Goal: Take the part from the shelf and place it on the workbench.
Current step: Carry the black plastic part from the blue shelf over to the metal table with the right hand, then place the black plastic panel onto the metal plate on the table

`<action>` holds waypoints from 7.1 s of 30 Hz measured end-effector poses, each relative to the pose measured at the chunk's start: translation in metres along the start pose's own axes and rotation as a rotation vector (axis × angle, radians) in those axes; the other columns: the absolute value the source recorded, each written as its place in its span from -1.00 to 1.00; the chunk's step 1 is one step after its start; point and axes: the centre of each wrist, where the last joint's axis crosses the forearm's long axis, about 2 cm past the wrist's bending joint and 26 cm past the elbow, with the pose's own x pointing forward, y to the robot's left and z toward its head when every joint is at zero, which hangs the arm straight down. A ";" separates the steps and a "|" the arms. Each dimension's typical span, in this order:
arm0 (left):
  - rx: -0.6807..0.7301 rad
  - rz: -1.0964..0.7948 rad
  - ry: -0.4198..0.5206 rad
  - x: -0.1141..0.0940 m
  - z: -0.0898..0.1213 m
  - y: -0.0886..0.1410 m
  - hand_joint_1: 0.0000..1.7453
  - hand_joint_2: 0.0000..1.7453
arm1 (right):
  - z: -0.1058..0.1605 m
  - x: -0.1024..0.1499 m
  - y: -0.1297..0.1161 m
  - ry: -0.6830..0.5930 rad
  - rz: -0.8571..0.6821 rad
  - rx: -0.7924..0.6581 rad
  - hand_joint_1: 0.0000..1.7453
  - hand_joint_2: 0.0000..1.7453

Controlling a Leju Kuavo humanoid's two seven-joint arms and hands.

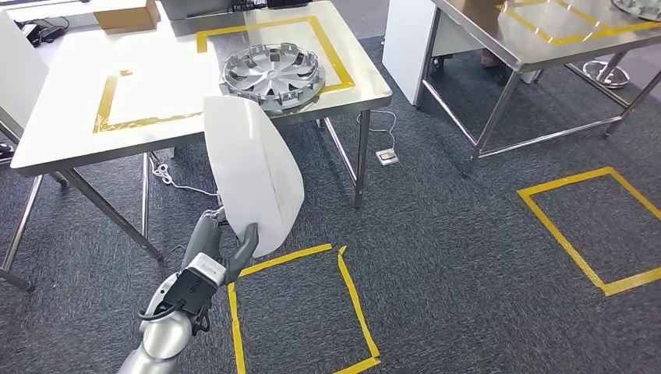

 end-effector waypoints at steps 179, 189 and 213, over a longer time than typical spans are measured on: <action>0.256 -0.748 0.140 -0.024 0.000 0.055 1.00 1.00 | 0.004 -0.011 -0.002 0.045 -0.010 0.015 -1.00 -1.00; 0.304 -1.619 0.444 -0.067 -0.005 0.175 1.00 1.00 | 0.002 -0.009 0.003 0.043 -0.012 0.029 -1.00 -1.00; 0.090 -1.858 0.771 -0.088 0.041 0.276 -1.00 -1.00 | 0.000 -0.008 0.014 0.036 -0.019 0.052 -1.00 -1.00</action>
